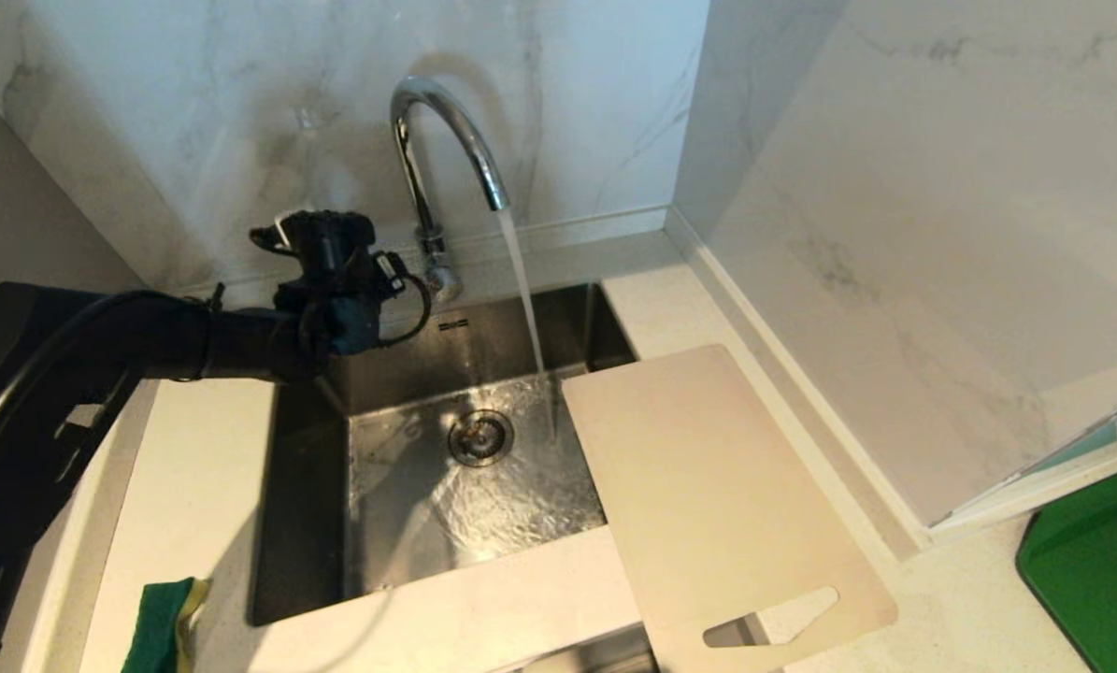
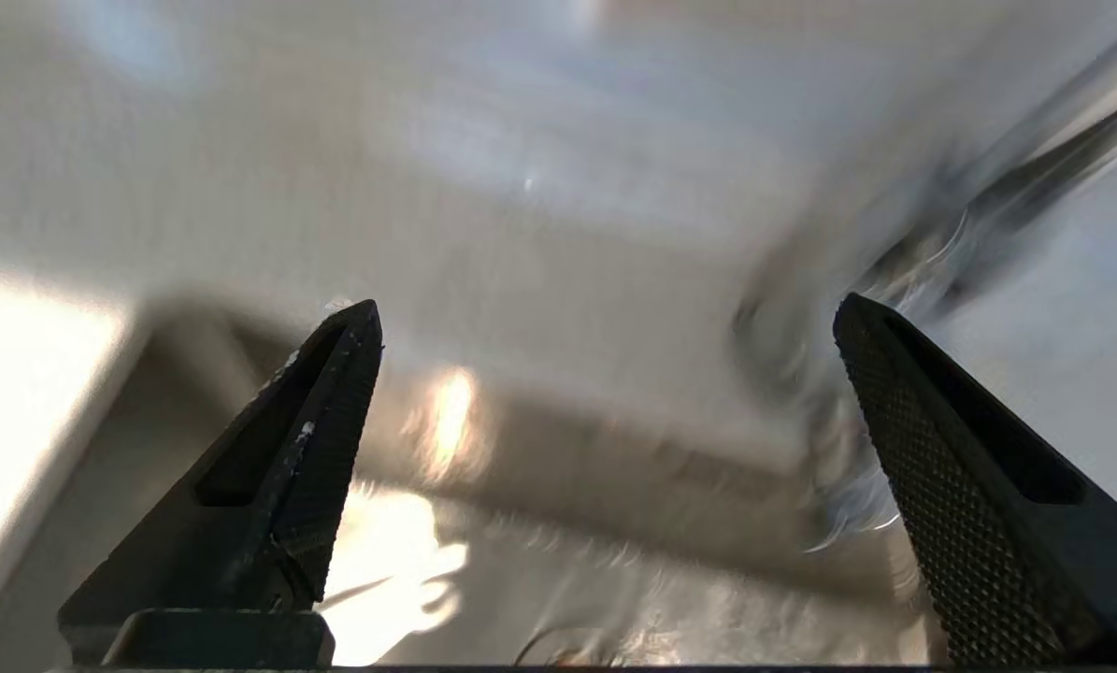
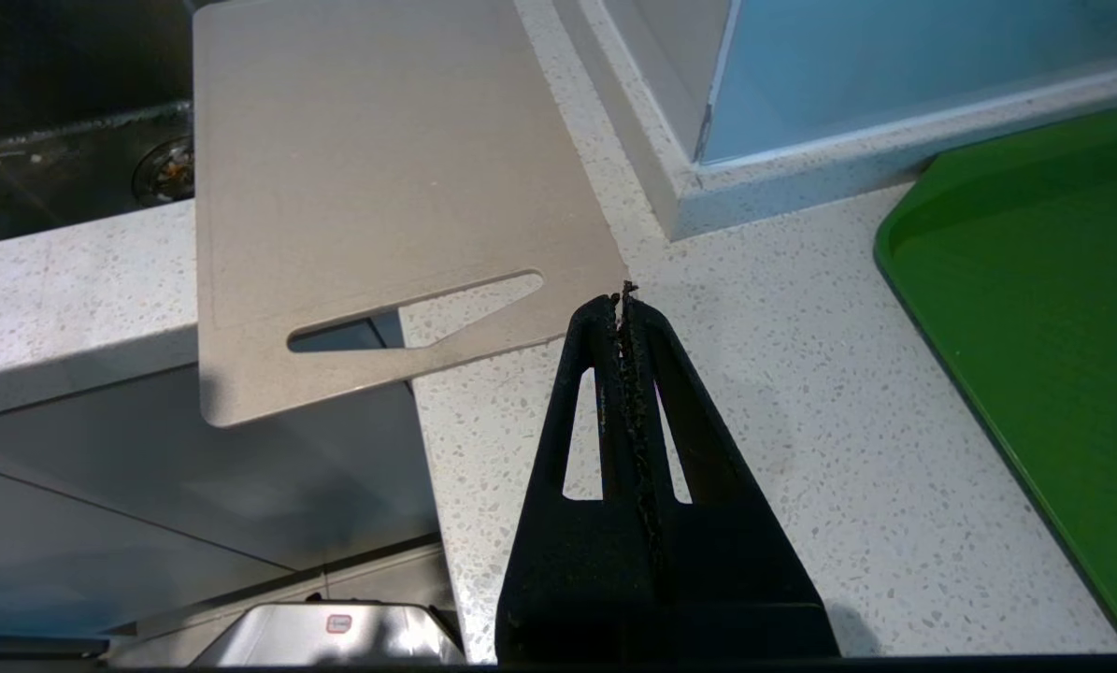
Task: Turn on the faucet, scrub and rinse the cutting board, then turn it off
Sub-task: Turn on the tap, then pick up the cleaning cloth
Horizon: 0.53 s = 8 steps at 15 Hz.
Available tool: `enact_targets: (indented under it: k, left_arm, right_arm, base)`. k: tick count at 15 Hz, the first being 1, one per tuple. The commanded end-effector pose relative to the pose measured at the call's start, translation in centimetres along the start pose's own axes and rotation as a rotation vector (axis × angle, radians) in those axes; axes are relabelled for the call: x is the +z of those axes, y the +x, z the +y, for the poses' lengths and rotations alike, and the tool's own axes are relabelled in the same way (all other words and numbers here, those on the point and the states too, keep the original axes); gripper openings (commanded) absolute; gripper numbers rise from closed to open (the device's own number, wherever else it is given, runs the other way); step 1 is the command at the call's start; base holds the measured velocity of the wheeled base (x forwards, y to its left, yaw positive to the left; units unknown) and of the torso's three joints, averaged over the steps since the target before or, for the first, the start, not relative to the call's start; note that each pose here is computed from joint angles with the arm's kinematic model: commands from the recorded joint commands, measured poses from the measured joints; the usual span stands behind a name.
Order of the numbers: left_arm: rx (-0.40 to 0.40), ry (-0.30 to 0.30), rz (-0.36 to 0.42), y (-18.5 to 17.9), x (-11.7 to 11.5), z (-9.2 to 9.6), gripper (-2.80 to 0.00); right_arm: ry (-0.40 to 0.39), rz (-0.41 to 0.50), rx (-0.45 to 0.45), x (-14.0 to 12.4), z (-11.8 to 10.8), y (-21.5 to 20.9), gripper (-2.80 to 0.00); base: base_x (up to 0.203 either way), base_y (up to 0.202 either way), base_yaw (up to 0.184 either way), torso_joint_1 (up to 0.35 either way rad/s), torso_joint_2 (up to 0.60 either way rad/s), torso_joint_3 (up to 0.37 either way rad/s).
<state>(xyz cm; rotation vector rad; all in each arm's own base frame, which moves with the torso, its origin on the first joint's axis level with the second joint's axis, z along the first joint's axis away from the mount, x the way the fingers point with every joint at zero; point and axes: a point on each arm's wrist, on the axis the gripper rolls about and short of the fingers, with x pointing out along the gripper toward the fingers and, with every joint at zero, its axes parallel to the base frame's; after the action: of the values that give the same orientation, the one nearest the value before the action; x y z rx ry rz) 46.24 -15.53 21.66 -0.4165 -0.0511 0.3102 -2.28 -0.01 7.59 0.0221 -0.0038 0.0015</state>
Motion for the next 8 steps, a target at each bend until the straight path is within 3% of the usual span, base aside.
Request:
enact_targets:
  k: [1, 6, 8]
  left_arm:
    - [-0.041, -0.062, -0.064, -1.1, 3.6, -0.9, 0.00]
    - [-0.072, -0.099, -0.103, -3.4, 7.8, -0.9, 0.00]
    - [-0.090, -0.081, -0.073, -4.9, 8.5, -0.2, 0.00]
  right_arm:
    - [-0.001, 0.001, 0.000, 0.0, 0.0, 0.0, -2.80]
    - [-0.001, 0.001, 0.000, 0.0, 0.0, 0.0, -2.80]
    - [-0.001, 0.001, 0.000, 0.0, 0.0, 0.0, -2.80]
  base:
    - [0.000, 0.000, 0.000, 0.000, 0.00, 0.000]
    - [0.000, 0.000, 0.000, 0.000, 0.00, 0.000]
    - [0.000, 0.000, 0.000, 0.000, 0.00, 0.000]
